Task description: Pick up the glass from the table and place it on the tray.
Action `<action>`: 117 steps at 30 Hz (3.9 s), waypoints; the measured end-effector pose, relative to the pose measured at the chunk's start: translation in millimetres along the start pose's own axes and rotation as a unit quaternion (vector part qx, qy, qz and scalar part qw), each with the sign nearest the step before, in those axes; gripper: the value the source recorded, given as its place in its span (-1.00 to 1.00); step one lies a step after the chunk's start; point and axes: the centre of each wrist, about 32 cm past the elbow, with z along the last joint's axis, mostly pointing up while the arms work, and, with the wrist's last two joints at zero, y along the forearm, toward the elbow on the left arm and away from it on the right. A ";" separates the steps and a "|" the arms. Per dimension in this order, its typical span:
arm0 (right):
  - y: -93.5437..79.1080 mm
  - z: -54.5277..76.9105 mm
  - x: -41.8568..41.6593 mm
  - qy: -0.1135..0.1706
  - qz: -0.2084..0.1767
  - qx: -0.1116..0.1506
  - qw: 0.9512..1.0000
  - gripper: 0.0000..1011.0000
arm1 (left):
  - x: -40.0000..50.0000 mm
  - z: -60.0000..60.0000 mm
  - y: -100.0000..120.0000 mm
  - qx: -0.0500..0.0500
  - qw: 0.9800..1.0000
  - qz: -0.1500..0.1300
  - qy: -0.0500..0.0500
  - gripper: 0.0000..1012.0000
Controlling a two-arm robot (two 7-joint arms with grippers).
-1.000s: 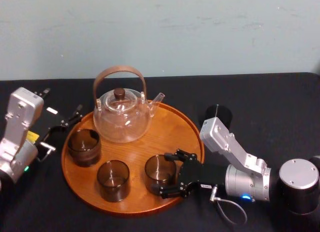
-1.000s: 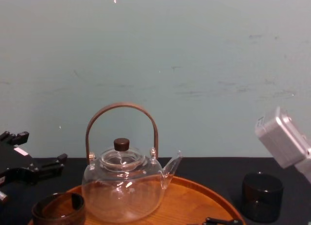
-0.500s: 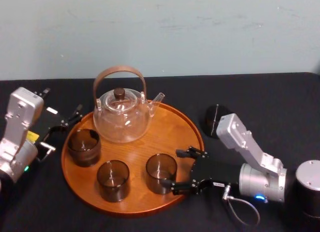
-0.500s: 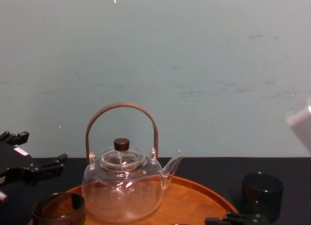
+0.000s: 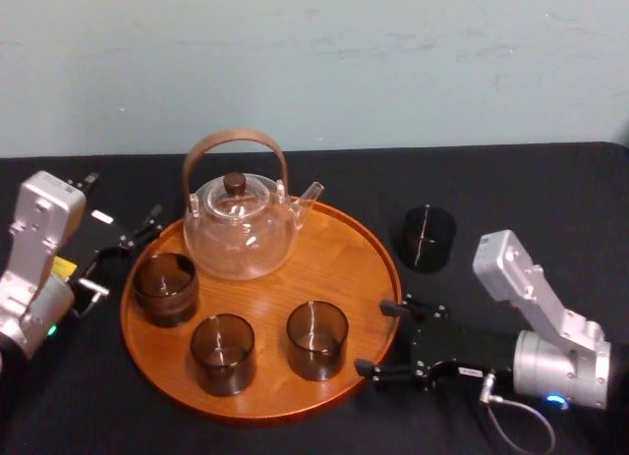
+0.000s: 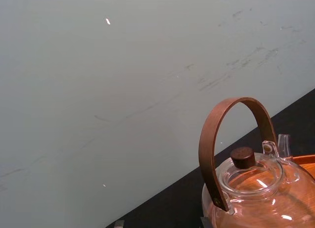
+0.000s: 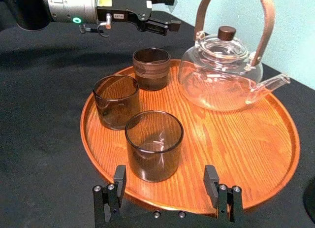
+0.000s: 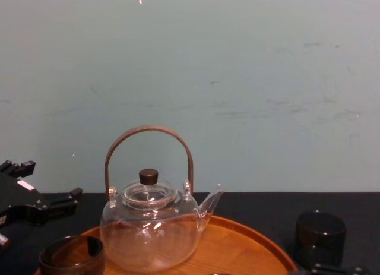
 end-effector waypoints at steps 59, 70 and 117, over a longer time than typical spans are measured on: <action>-45.2 -7.6 29.3 0.078 -0.242 -0.004 0.967 0.98 | 0.0 0.0 0.0 0.000 1.000 0.000 0.000 0.98; -33.1 -3.8 40.2 0.087 -0.238 -0.013 0.967 0.98 | 0.0 0.0 0.0 0.000 1.000 0.000 0.000 0.98; 8.0 -0.5 68.2 0.094 -0.229 -0.033 0.968 0.98 | 0.0 0.0 0.0 0.000 1.000 0.000 0.000 0.98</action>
